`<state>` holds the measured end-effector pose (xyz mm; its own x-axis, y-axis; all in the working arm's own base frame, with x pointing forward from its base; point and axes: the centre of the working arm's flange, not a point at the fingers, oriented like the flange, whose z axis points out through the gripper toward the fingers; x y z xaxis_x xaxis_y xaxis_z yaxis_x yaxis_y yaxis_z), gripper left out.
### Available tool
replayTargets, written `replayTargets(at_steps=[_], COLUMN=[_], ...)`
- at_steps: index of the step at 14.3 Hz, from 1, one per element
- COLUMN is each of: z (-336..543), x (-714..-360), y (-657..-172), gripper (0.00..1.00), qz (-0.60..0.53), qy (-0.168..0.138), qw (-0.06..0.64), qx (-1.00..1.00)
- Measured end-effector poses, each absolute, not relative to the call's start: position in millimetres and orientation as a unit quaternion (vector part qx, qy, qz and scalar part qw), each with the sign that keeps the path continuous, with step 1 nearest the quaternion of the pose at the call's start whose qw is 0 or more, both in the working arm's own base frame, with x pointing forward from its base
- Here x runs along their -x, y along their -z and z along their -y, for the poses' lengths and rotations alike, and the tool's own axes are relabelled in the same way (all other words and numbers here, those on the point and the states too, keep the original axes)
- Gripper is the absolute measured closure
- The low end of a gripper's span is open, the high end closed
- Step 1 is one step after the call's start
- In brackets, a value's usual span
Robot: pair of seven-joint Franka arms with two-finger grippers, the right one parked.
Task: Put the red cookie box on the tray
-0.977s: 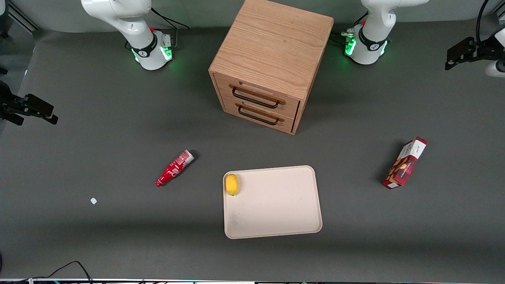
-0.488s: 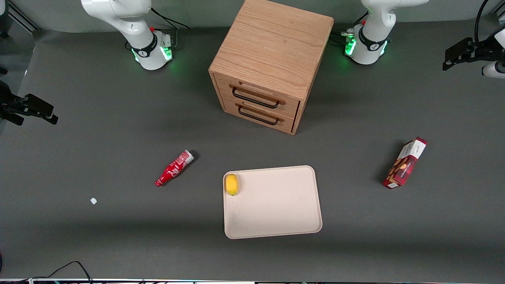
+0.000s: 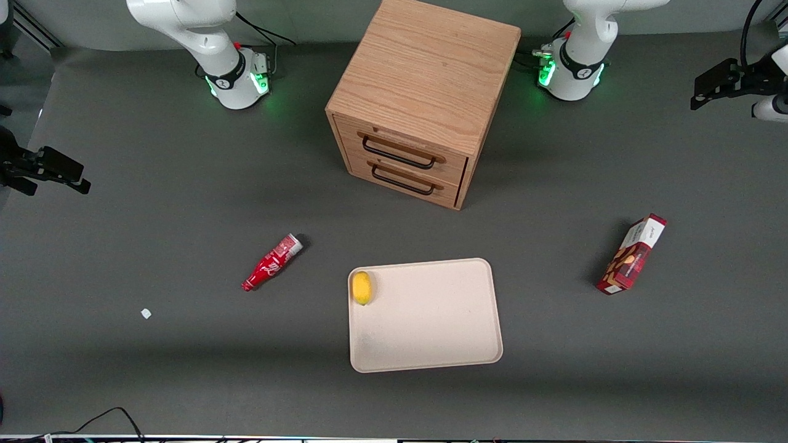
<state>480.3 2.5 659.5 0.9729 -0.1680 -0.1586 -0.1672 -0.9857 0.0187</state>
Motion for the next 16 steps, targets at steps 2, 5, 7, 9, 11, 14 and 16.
replayTargets(at_steps=[2, 5, 7, 9, 11, 14, 16], z=[-6.4, -42.3, -72.3, -87.1, -88.1, -83.8, -83.8], x=[-485.4, -510.7, -532.9, -558.1, -583.2, -601.3, -599.7], y=[-667.5, -657.9, -629.3, -582.3, -518.3, -409.4, -352.6], gripper=[0.00, 0.00, 0.00, 0.00, 0.00, 0.00, 0.00], qz=[0.092, 0.143, 0.179, 0.222, 0.255, 0.279, 0.282], qy=[0.070, 0.071, 0.078, 0.098, 0.114, 0.109, 0.092], qw=[0.002, 0.008, 0.014, 0.024, 0.036, 0.066, 0.065], qx=[-0.993, -0.987, -0.981, -0.970, -0.960, -0.952, -0.953])
